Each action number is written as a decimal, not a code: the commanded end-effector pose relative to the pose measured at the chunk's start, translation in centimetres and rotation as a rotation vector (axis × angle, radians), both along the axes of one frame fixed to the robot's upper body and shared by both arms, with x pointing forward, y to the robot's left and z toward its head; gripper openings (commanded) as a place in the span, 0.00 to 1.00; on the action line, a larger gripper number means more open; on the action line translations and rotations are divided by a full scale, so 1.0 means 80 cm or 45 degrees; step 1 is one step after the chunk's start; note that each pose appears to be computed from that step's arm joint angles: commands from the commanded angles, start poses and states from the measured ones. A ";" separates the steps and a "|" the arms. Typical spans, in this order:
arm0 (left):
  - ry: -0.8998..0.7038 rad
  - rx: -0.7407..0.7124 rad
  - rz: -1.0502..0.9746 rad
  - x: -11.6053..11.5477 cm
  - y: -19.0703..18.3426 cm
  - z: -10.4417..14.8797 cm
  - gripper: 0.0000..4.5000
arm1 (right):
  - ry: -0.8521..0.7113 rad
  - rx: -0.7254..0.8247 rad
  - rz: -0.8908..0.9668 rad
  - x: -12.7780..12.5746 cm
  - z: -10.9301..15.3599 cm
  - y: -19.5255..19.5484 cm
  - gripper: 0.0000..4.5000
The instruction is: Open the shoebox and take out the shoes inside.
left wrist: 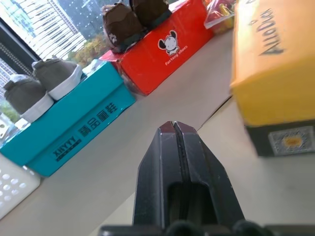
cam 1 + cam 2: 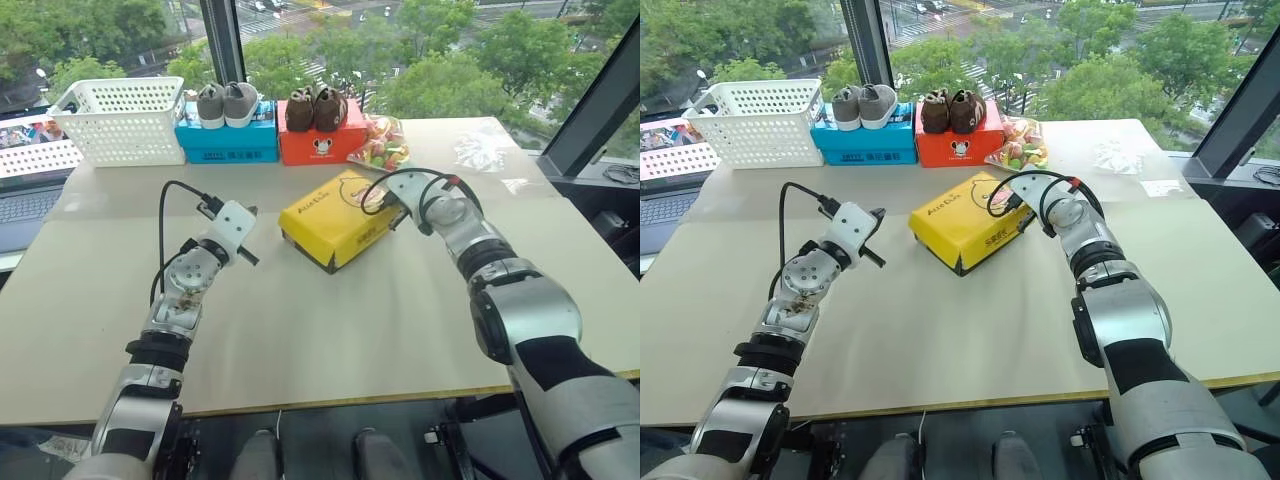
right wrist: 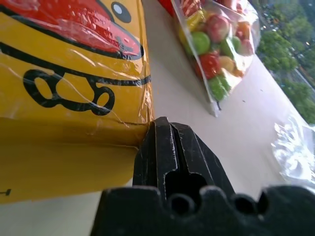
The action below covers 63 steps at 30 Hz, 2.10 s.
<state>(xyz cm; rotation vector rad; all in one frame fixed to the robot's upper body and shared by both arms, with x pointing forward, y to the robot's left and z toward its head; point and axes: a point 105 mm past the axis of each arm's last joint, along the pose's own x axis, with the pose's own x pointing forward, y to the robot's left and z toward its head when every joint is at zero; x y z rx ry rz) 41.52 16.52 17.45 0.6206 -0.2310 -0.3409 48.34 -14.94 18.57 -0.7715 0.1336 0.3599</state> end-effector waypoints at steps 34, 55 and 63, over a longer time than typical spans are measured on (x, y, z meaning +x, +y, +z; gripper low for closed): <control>0.123 0.254 0.453 -0.065 0.162 -0.050 0.00 | -0.039 0.122 0.175 -0.012 -0.026 0.038 0.01; 0.223 -0.090 -0.388 -0.091 -0.058 -0.037 0.00 | 0.564 0.541 1.029 -0.109 -0.087 0.141 0.01; 0.537 -0.050 -0.606 -0.169 -0.060 -0.064 0.00 | 0.664 0.477 1.128 -0.186 -0.073 0.108 0.01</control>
